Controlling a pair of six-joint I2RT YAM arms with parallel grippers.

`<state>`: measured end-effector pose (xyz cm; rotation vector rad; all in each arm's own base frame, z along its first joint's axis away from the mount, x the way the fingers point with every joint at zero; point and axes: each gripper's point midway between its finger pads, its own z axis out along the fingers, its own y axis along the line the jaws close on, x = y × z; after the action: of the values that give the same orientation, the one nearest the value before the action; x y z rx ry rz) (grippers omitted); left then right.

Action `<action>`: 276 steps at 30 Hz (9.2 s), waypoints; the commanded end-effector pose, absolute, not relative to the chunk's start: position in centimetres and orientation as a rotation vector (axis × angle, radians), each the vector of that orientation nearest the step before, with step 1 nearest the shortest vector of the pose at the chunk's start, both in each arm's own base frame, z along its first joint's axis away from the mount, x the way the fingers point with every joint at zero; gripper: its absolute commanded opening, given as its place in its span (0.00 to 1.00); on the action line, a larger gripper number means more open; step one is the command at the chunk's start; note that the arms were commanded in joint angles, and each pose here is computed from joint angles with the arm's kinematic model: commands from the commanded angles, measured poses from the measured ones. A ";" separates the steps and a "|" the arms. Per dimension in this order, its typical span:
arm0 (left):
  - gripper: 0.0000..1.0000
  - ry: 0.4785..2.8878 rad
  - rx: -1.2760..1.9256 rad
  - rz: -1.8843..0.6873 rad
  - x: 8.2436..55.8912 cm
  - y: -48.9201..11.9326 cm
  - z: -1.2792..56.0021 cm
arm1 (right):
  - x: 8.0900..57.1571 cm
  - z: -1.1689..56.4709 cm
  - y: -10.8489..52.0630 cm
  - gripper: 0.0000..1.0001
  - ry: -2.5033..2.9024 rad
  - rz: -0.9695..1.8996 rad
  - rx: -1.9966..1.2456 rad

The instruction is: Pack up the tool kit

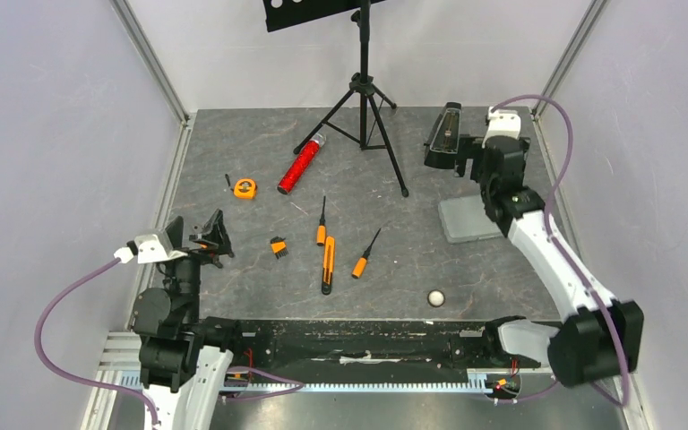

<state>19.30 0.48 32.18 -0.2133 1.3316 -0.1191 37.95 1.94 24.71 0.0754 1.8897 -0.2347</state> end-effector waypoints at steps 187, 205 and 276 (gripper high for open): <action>0.85 2.389 -0.182 -1.316 30.6 -39.5 12.0 | 28.0 7.0 8.8 0.98 2.308 0.506 0.085; 0.81 2.409 -0.218 -1.355 30.1 -39.7 10.7 | 26.6 8.3 13.4 0.98 2.435 0.282 -0.353; 0.91 2.545 -0.205 -1.467 27.2 -42.3 7.9 | 23.6 -1.3 7.8 0.29 2.255 1.036 0.758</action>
<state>27.16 -40.49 6.45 -0.2258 2.5707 -1.3731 26.84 8.45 3.32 0.5383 2.1015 1.1126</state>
